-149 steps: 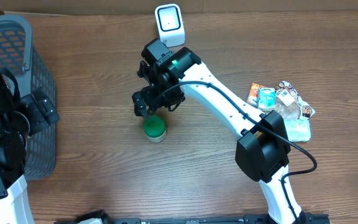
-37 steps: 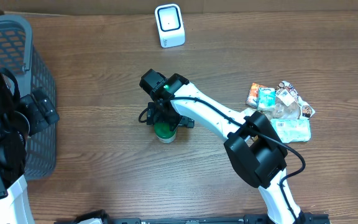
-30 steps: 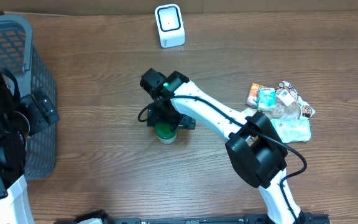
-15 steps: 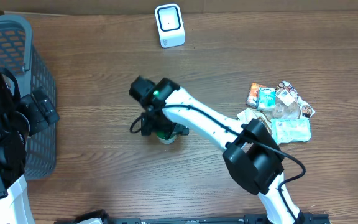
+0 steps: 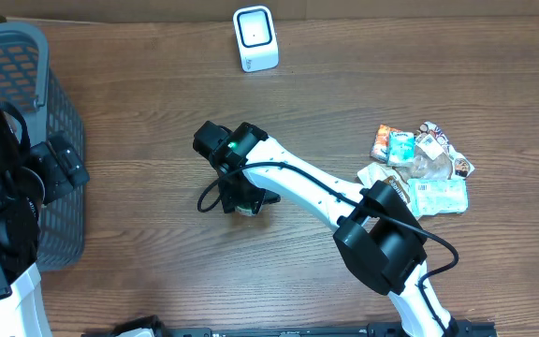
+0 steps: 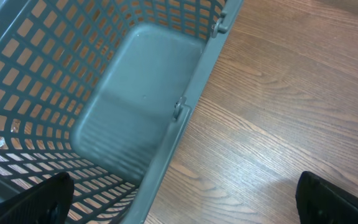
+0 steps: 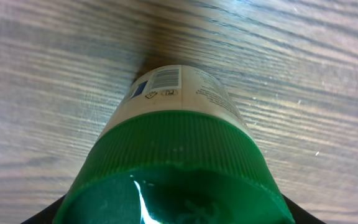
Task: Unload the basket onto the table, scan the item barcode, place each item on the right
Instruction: 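Adjust and regrip the green-lidded jar with the right gripper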
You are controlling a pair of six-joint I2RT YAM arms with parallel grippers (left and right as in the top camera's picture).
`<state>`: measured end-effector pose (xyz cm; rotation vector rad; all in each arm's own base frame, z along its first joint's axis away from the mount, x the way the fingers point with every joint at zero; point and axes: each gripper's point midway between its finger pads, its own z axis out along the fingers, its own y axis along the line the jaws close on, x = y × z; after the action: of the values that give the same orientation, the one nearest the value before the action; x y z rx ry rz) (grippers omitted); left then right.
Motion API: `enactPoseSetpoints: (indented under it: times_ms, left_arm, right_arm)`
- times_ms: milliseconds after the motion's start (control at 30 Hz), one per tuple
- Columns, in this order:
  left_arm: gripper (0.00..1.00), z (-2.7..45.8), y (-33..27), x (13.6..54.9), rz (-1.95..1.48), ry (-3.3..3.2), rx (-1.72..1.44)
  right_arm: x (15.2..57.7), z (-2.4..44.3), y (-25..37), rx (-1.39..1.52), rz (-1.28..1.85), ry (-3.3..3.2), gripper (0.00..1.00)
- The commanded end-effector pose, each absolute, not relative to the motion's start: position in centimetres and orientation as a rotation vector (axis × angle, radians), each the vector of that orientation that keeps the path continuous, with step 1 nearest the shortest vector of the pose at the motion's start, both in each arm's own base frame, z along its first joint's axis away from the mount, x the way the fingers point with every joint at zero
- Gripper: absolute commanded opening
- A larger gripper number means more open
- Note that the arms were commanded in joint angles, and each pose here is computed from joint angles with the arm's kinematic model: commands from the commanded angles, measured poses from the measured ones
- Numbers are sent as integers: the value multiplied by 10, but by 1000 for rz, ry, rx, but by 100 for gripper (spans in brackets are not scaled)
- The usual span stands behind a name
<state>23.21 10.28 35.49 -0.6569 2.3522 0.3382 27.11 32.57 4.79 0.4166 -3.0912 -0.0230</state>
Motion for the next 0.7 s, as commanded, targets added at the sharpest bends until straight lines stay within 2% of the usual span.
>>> enactPoseSetpoints:
  times_ms: [0, 267, 500, 667]
  left_arm:
    - [100, 362, 105, 231, 340, 2319, -688]
    - [100, 362, 105, 231, 340, 2319, -688]
    - [100, 362, 105, 231, 340, 2318, -688]
    - [99, 362, 105, 231, 340, 2318, -688]
  right_arm:
    - [275, 61, 324, 800, -44, -3055, 59]
    - [299, 63, 318, 1549, 134, -2857, 64]
    - [309, 65, 328, 2306, 181, -2328, 65]
    - [308, 65, 328, 2574, 203, -1999, 69]
